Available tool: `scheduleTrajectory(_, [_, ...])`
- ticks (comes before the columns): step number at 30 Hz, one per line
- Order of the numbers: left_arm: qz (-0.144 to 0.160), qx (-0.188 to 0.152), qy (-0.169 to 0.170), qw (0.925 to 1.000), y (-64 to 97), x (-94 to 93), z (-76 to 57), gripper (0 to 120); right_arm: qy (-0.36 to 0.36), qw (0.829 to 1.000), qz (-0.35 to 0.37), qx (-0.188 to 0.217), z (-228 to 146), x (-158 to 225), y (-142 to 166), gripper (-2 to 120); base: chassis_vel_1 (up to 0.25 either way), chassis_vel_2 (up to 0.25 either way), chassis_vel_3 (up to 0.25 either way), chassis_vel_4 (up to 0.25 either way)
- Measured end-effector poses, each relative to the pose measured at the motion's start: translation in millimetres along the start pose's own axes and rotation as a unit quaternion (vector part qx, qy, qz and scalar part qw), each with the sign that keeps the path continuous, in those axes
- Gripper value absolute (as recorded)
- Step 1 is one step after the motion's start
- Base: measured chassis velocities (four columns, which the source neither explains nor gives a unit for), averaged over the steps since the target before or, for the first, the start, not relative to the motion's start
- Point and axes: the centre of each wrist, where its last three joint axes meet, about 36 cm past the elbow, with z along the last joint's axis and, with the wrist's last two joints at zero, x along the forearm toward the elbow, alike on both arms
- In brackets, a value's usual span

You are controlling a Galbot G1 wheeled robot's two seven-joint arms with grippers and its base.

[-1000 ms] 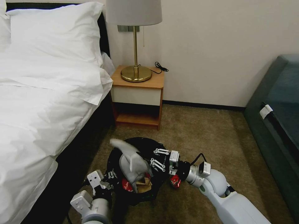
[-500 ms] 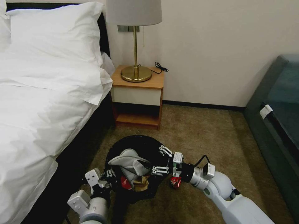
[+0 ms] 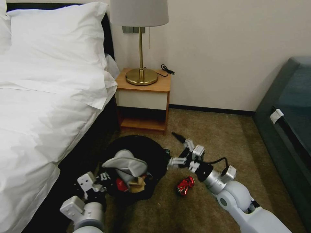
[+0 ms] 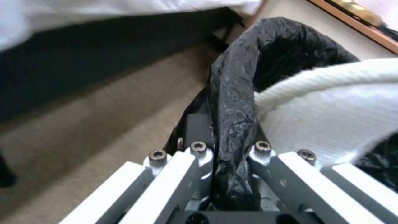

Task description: Pick up the trash bin, then pick up the garbage on the floor and place it into the trash bin.

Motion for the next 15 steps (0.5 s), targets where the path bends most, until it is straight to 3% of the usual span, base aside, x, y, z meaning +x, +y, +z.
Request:
scheduleTrajectory(6, [-0.008,-0.003,-0.010,0.9999,1.9,2.4,-3.2,4,0.080,0.994,0.072,0.008,3.7,3.0,3.3,100,0.000,0.000,0.000,0.000])
scheduleTrajectory(8, [-0.010,-0.004,-0.016,0.9998,2.1,5.5,-6.4,4,0.153,0.982,0.114,0.006,10.2,1.6,7.1,100,0.000,0.000,0.000,0.000])
scheduleTrajectory(15, [-0.010,-0.006,-0.019,0.9998,2.2,9.0,-9.5,4,0.256,0.958,0.132,0.005,26.0,-8.1,3.1,100,0.000,0.000,0.000,0.000])
